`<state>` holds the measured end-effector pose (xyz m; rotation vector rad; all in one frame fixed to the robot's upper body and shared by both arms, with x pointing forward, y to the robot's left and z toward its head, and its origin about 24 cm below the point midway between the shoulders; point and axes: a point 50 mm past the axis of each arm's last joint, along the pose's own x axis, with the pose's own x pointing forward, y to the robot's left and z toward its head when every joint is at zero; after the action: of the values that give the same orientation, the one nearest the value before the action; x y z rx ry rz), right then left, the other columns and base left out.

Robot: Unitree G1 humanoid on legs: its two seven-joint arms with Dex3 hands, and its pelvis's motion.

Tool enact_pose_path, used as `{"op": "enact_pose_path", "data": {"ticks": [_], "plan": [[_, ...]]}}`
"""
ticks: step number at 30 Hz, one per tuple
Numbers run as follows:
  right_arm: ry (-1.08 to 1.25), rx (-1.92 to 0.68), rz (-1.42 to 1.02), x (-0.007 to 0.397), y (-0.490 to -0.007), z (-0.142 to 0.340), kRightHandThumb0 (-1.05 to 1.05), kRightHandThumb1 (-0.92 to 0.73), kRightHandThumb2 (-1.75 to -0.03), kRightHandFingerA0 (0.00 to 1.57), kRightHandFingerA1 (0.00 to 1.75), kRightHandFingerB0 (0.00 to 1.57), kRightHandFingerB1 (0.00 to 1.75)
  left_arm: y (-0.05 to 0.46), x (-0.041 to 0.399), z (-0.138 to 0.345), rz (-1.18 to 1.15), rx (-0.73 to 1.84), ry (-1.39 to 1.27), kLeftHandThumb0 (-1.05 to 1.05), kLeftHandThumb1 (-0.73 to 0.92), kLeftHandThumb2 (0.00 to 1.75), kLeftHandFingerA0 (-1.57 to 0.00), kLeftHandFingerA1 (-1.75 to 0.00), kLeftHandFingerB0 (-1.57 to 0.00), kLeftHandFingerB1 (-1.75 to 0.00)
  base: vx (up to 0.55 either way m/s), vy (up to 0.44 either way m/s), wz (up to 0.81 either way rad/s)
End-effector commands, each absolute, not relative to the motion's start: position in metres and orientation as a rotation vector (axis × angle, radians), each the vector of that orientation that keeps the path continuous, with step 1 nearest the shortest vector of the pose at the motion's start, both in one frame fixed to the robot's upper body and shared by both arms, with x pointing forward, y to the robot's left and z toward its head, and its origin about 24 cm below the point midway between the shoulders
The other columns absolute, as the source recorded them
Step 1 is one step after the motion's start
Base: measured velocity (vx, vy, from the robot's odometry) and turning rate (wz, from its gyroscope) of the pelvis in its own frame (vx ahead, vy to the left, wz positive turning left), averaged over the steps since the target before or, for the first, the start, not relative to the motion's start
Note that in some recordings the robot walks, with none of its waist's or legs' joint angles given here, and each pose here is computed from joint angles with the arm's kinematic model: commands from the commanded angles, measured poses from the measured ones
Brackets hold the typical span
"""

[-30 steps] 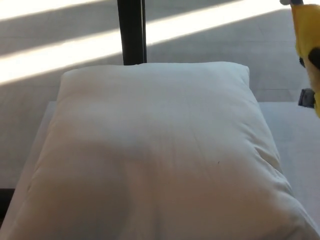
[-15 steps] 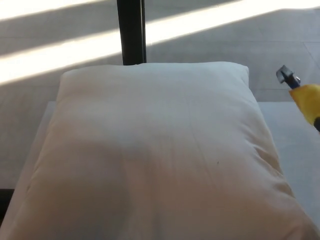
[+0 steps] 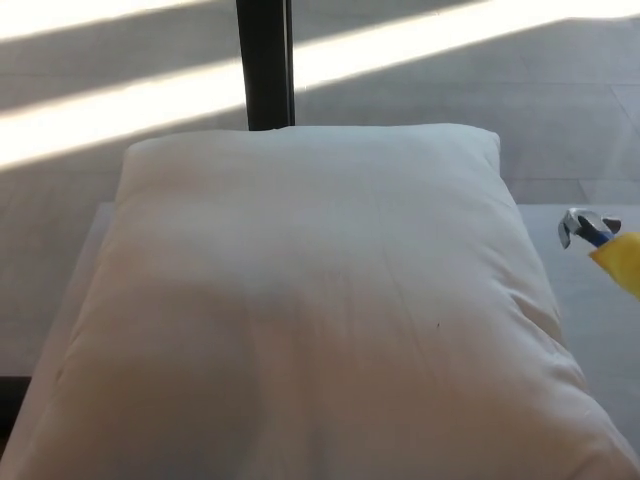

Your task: A hammer is kept on the right hand side and a pillow is kept on the left hand side on the desk infront of the robot and the robot uses its right hand to pick up the hammer and makes a downward swinging motion to hit the pillow

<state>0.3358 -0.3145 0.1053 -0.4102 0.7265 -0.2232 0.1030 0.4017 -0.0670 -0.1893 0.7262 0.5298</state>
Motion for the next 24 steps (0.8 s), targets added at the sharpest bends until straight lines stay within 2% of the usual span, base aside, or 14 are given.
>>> {"op": "enact_pose_path", "data": {"ticks": [1,5,6,9,10,13,16,17,18,19,20,22,23,24], "plan": [[0.352,-1.17,-0.347,0.334,-0.334,0.126,-0.22,-0.62,-0.94,0.93,1.63,0.81,1.26,0.411,0.095,-0.061,0.571,-0.186,0.71,-0.69,0.8,0.64,-0.57,-0.59,-0.44,-0.46,0.0,0.0,0.0],[0.364,-1.224,-0.313,0.332,-0.331,0.116,-0.26,-0.66,-0.85,0.89,1.71,0.73,1.4,0.41,0.094,-0.062,0.568,-0.206,0.709,-0.7,0.79,0.63,-0.55,-0.6,-0.43,-0.46,0.0,0.0,0.0],[0.398,-1.272,-0.267,0.332,-0.328,0.112,-0.27,-0.7,-0.81,0.92,1.5,0.82,1.11,0.41,0.095,-0.062,0.569,-0.207,0.706,-0.69,0.8,0.64,-0.55,-0.6,-0.44,-0.47,0.0,0.0,0.0],[0.376,-1.275,-0.173,0.33,-0.323,0.104,-0.25,-0.68,-0.74,0.8,1.44,0.74,1.1,0.41,0.095,-0.062,0.564,-0.193,0.707,-0.68,0.81,0.63,-0.55,-0.59,-0.43,-0.46,0.0,0.0,0.0],[0.388,-1.268,-0.112,0.329,-0.32,0.101,-0.23,-0.69,-0.74,0.76,1.09,0.66,0.72,0.41,0.095,-0.062,0.565,-0.193,0.708,-0.68,0.8,0.63,-0.55,-0.58,-0.43,-0.46,0.0,0.0,0.0],[0.413,-1.252,-0.055,0.327,-0.316,0.094,-0.23,-0.71,-0.71,0.82,1.0,0.64,0.56,0.41,0.095,-0.062,0.571,-0.198,0.708,-0.69,0.8,0.63,-0.55,-0.57,-0.42,-0.45,0.0,0.0,0.0],[0.419,-1.227,-0.009,0.324,-0.314,0.087,-0.16,-0.65,-0.84,0.79,1.25,0.79,0.84,0.41,0.095,-0.062,0.567,-0.191,0.715,-0.68,0.81,0.65,-0.54,-0.56,-0.4,-0.44,0.0,0.0,0.0],[0.419,-1.212,0.002,0.323,-0.314,0.084,-0.16,-0.65,-0.83,0.79,1.23,0.8,0.84,0.41,0.095,-0.062,0.565,-0.193,0.713,-0.7,0.64,1.03,-0.49,-0.65,-0.36,-0.56,0.0,0.0,0.0],[0.426,-1.194,0.006,0.322,-0.313,0.082,-0.17,-0.66,-0.82,0.76,1.18,0.78,0.86,0.41,0.094,-0.061,0.56,-0.2,0.707,-0.69,0.64,1.03,-0.49,-0.66,-0.36,-0.57,0.0,0.0,0.0],[0.431,-1.194,0.015,0.322,-0.312,0.08,-0.18,-0.68,-0.78,0.69,1.02,0.71,0.72,0.411,0.094,-0.061,0.556,-0.199,0.706,-0.69,0.64,1.03,-0.49,-0.65,-0.36,-0.57,0.0,0.0,0.0],[0.449,-1.212,0.044,0.322,-0.312,0.078,-0.29,-0.7,-0.6,0.66,1.02,0.56,0.54,0.411,0.094,-0.061,0.561,-0.196,0.708,-0.7,0.79,0.63,-0.55,-0.59,-0.42,-0.46,0.0,0.0,0.0],[0.507,-1.222,0.101,0.322,-0.312,0.077,-0.35,-0.69,-0.6,0.62,0.97,0.42,0.43,0.411,0.094,-0.062,0.568,-0.217,0.704,-0.69,0.79,0.64,-0.55,-0.59,-0.4,-0.46,0.0,0.0,0.0],[0.532,-1.218,0.137,0.322,-0.312,0.077,-0.46,-0.56,-0.85,0.56,0.78,0.27,0.48,0.411,0.093,-0.062,0.573,-0.212,0.709,-0.69,0.8,0.64,-0.55,-0.59,-0.41,-0.46,0.0,0.0,0.0],[0.57,-1.252,0.15,0.323,-0.312,0.078,-0.53,-0.55,-0.84,0.26,0.6,0.2,0.43,0.41,0.093,-0.062,0.572,-0.208,0.711,-0.69,0.8,0.64,-0.54,-0.58,-0.41,-0.45,0.0,0.0,0.0]]}}
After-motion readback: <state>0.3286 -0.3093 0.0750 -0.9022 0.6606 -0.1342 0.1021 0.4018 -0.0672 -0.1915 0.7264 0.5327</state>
